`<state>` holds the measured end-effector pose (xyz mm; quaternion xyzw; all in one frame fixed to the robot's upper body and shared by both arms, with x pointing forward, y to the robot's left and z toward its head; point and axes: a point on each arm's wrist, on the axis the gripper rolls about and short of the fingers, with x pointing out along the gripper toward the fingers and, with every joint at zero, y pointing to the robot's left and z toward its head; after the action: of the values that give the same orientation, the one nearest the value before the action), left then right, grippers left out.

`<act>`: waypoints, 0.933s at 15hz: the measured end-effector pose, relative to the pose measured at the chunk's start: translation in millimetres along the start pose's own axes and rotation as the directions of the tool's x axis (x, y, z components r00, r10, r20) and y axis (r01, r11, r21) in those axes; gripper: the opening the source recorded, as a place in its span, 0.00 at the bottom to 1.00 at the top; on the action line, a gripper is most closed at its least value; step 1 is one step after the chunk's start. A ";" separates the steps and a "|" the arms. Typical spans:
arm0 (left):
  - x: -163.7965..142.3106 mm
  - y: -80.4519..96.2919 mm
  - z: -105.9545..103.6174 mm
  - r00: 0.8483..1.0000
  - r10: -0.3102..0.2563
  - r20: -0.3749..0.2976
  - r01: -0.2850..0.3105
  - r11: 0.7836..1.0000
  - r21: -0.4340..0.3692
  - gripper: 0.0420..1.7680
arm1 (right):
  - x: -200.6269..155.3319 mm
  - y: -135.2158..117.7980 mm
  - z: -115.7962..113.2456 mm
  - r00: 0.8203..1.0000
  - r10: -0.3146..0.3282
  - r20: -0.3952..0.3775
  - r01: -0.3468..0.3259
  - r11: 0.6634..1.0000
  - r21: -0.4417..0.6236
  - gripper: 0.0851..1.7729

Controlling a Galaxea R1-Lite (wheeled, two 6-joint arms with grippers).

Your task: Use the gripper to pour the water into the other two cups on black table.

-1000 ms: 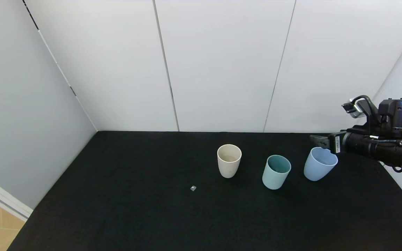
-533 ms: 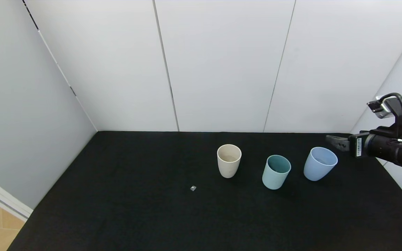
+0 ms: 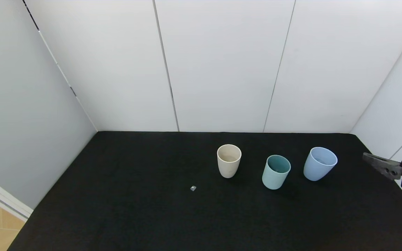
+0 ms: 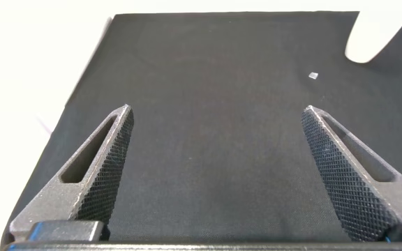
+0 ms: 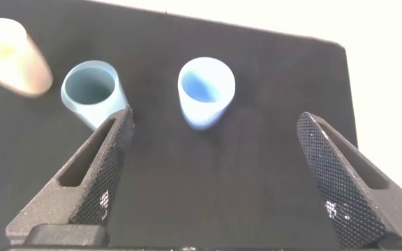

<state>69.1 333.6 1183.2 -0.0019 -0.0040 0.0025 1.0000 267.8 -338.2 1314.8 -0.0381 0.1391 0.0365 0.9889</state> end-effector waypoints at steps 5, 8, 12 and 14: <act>0.0 0.0 0.0 1.000 0.000 0.000 0.000 1.000 0.000 0.97 | -63.4 8.5 -27.7 1.000 0.005 0.028 -0.005 1.000 0.000 0.96; 0.0 0.0 0.0 1.000 0.000 0.000 0.000 1.000 0.000 0.97 | -96.7 13.2 -49.6 0.999 0.008 0.049 -0.008 1.000 -0.002 0.96; 0.0 0.0 0.0 1.000 0.000 0.000 0.000 1.000 0.000 0.97 | -129.4 18.1 -76.4 0.997 0.013 0.080 -0.012 1.000 -0.007 0.96; 0.0 0.0 0.0 1.000 0.000 0.000 0.000 1.000 0.000 0.97 | -143.4 20.3 -89.4 0.996 0.022 0.090 -0.022 1.000 -0.011 0.96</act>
<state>69.1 333.6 1183.2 -0.0021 -0.0040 0.0025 1.0000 104.4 -334.5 1267.6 -0.0398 0.0944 0.0498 0.9935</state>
